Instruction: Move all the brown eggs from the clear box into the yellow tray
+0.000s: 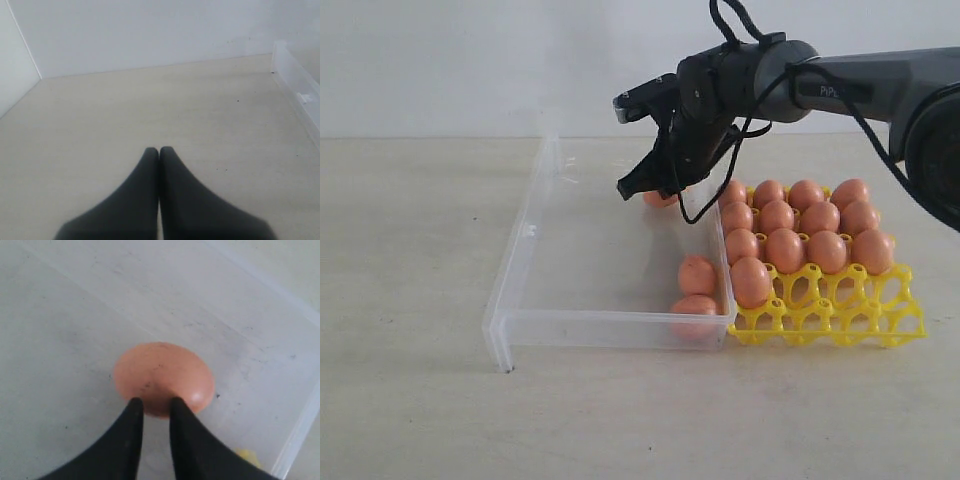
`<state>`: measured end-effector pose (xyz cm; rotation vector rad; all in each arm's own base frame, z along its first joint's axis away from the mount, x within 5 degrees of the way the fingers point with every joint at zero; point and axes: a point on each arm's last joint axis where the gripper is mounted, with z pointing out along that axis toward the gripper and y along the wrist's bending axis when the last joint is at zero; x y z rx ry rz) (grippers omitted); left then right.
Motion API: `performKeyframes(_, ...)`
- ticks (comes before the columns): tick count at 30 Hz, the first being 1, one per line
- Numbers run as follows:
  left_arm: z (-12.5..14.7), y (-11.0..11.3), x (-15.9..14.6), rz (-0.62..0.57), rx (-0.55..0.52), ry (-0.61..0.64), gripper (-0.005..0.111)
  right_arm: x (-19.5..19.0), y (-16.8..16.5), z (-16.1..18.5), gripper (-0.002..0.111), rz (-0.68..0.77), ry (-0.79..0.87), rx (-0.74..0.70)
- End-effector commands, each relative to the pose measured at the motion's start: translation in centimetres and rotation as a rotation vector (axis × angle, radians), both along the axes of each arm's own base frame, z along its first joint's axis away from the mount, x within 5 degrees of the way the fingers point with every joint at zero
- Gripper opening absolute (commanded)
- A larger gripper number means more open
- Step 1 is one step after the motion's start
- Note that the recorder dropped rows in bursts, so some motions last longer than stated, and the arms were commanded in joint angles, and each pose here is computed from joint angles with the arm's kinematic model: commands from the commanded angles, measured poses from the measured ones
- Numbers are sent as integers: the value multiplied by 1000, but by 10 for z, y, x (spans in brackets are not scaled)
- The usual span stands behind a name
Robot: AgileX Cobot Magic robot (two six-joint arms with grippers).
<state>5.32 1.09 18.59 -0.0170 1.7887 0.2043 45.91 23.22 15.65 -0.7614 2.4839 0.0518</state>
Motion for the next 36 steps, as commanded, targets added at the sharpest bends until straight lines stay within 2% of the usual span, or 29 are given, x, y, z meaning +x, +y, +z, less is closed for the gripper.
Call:
performKeyframes(1,0,0,0,-4,-2,0,-4,0,1,8,53,64,-42,-17)
performKeyframes(3,0,0,0,-4,-2,0,-4,2,3,10,63,102,-80,-24)
performKeyframes(4,0,0,0,-4,-2,0,-4,3,3,10,64,121,-95,-30)
performKeyframes(8,0,0,0,-4,-2,0,-4,5,4,12,64,157,-132,-38)
performKeyframes(14,0,0,0,-4,-2,0,-4,8,5,14,63,-42,-116,110)
performKeyframes(17,0,0,0,-4,-2,0,-4,10,6,12,63,-47,-135,128)
performKeyframes(28,0,0,0,-4,-2,0,-4,18,-1,-29,63,-19,-106,44)
performKeyframes(36,0,0,0,-4,-2,0,-4,18,-4,-30,61,-29,-97,41)
